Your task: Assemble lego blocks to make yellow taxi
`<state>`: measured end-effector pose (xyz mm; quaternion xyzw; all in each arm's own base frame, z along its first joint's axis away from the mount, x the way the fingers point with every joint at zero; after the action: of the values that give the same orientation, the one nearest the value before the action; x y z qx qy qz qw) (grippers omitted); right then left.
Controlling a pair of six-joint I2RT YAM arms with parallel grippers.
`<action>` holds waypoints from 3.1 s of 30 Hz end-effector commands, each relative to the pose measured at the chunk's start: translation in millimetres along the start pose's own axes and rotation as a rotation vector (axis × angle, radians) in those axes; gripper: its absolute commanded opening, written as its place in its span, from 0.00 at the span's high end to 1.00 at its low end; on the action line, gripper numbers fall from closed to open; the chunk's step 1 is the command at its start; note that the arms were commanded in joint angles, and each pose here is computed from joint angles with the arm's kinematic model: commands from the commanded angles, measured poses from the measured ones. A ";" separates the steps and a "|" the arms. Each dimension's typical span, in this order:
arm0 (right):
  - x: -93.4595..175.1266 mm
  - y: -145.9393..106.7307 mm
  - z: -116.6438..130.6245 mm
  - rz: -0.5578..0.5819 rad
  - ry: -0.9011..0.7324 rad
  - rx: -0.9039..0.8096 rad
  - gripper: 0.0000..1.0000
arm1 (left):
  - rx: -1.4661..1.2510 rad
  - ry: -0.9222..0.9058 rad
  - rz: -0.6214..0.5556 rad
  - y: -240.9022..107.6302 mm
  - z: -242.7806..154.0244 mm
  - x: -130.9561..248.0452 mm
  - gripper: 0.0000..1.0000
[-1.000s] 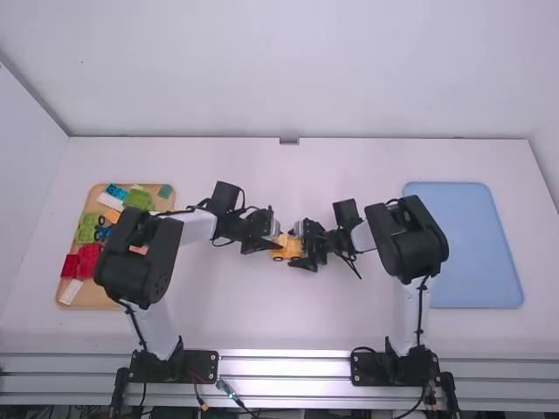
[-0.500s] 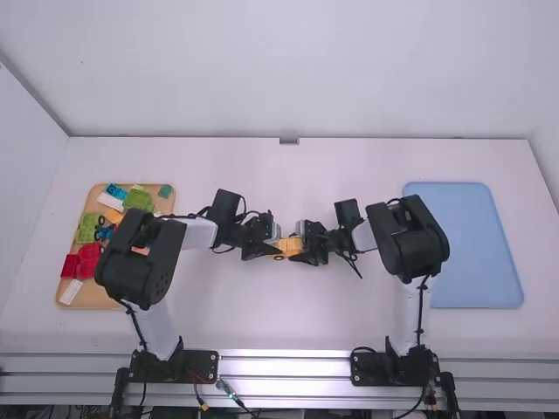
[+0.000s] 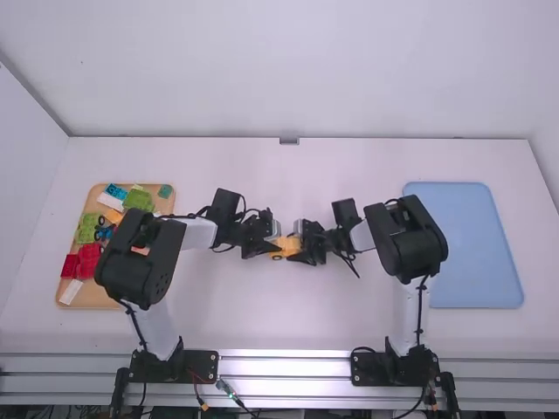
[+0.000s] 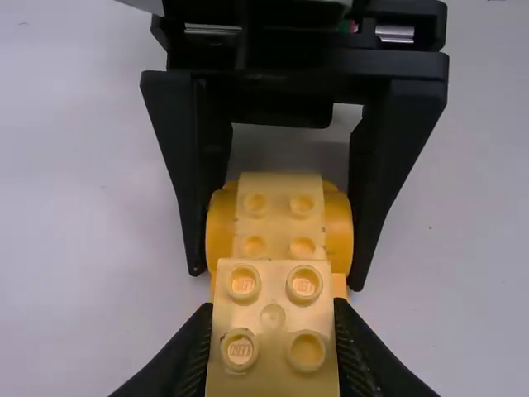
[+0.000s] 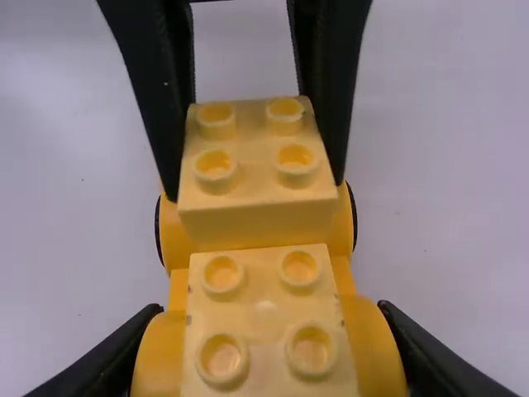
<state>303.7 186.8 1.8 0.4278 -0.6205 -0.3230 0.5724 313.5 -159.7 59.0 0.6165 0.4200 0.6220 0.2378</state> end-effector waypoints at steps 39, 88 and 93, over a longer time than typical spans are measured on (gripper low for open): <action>-3.6 -5.9 -0.3 0.036 0.001 -0.035 0.57 | 0.032 -0.014 0.018 -6.7 1.9 -5.3 0.44; -3.6 -5.8 -0.3 0.035 0.001 -0.035 0.57 | 0.107 -0.050 -0.034 25.7 -1.9 17.8 0.98; -3.6 -5.8 -0.3 0.035 0.001 -0.035 0.56 | 0.105 -0.048 -0.038 10.0 -8.8 11.8 0.98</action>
<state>304.0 188.0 1.9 0.4267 -0.6200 -0.3217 0.5744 311.1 -159.6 76.9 0.6307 0.4508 0.5912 0.2225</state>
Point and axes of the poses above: each hand's point on the last joint's axis, 136 mm out from that joint toward the fingers, its own x axis back along the fingers, its own z axis along the line the jaws close on, y = z × x, the point moved 7 cm from there along x, back along the fingers, and after that the axes turned 10 degrees about x, right-handed, at the moved point
